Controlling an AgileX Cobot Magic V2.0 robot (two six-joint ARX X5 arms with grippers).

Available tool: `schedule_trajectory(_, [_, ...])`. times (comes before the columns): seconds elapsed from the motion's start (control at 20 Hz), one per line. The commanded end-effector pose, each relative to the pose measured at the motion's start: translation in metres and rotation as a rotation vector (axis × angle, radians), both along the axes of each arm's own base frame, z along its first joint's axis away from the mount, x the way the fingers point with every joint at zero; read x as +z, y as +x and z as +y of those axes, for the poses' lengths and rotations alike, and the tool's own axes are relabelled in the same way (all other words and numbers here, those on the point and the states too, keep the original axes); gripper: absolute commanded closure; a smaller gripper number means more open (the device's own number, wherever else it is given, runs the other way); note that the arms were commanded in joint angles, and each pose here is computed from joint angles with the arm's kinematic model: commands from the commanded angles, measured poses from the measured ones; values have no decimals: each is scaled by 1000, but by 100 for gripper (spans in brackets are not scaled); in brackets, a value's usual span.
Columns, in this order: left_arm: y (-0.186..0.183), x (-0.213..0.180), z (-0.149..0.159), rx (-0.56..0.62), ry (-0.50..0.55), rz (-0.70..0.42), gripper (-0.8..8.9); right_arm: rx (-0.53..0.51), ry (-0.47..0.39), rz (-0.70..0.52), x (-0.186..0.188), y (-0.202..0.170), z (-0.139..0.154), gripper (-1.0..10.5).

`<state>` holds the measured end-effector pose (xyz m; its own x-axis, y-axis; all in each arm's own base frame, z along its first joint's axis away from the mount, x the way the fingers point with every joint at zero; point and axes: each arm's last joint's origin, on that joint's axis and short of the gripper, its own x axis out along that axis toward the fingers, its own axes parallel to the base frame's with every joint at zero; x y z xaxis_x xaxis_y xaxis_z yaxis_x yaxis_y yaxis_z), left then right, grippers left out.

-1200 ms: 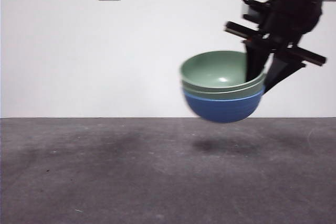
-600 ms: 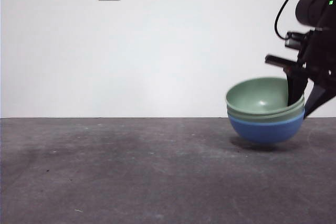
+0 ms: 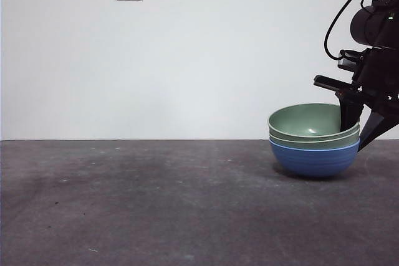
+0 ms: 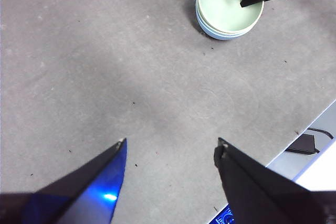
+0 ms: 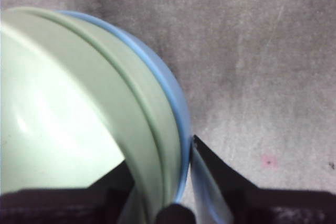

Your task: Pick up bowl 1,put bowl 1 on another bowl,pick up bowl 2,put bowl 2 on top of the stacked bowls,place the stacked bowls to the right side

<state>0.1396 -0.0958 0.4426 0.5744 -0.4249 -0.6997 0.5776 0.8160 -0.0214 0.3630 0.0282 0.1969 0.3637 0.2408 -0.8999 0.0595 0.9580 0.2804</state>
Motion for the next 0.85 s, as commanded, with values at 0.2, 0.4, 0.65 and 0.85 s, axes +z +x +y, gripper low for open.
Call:
schedule_trajectory(0.2, [-1, 0, 1, 5, 0, 9, 529, 2, -26, 71, -19, -1, -3, 779])
schedule_trajectory(0.4, [-2, -1, 1, 5, 7, 20, 529, 2, -26, 66, -19, -1, -4, 778])
schedule_trajectory(0.65, [-2, -1, 1, 5, 9, 20, 529, 17, -20, 2, -7, -1, -3, 647])
schedule_trajectory(0.85, [-1, -1, 1, 5, 5, 14, 529, 19, -18, -102, 29, -12, -4, 648])
